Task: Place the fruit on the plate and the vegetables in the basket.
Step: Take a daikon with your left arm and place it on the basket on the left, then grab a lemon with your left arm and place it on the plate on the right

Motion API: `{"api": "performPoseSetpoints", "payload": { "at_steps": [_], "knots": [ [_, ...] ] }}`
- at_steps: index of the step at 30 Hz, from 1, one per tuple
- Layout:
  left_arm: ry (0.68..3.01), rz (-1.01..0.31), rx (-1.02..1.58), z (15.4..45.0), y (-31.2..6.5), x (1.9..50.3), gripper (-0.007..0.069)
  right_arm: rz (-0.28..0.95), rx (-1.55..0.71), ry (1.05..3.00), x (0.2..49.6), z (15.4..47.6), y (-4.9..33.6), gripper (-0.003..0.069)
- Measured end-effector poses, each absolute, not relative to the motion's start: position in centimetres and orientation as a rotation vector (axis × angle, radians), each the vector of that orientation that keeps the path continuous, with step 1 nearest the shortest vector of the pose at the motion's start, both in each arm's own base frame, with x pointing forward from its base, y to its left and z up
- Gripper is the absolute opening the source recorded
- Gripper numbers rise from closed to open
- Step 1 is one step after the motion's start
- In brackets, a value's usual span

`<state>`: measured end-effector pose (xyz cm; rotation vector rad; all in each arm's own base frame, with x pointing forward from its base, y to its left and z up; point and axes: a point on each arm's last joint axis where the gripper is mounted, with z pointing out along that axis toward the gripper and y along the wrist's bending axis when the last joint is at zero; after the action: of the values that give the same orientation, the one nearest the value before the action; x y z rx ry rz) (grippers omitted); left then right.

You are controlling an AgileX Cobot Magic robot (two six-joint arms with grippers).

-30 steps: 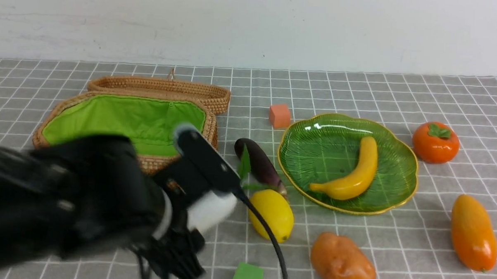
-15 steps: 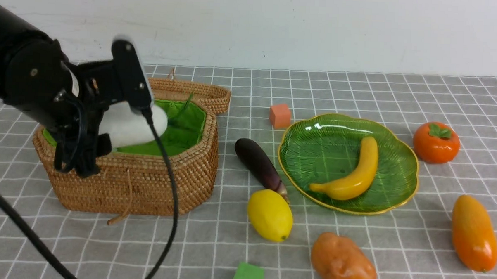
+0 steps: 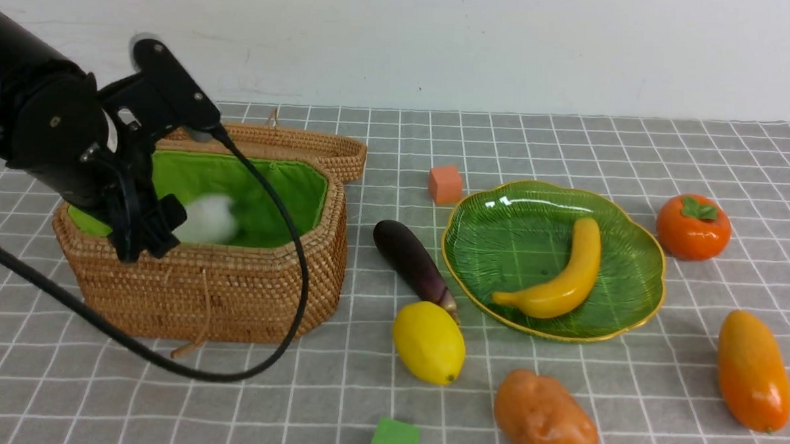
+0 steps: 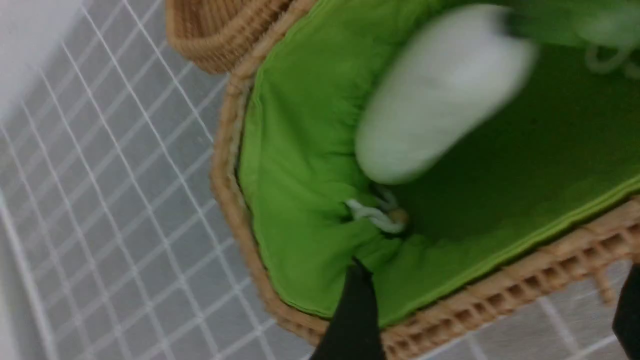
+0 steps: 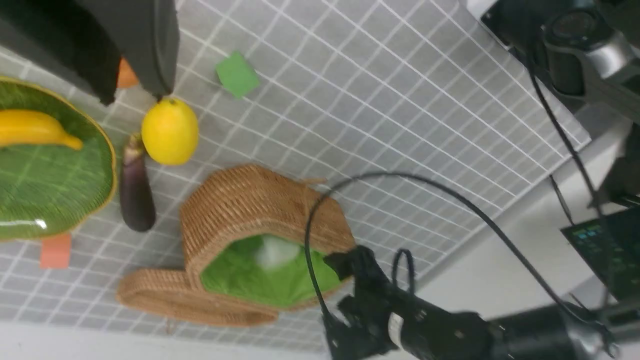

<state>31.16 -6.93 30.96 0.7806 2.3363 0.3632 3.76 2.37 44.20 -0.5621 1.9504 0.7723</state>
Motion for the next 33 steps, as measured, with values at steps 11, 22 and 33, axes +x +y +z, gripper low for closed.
{"api": "performPoseSetpoints", "payload": {
  "at_steps": [11,22,33],
  "knots": [
    [2.590,-0.384,0.595,31.8,-18.8,22.4,-0.0013,0.669,-0.555,2.109,3.6,42.9,1.6,0.0119],
    [2.788,-0.323,0.400,26.0,-28.5,25.6,0.0426,0.656,-0.580,2.100,3.6,42.9,1.6,0.0124],
    [2.688,-0.084,0.175,21.7,-31.7,31.4,0.0665,0.628,-0.660,2.074,3.5,42.9,1.7,0.0128]
  ]
}}
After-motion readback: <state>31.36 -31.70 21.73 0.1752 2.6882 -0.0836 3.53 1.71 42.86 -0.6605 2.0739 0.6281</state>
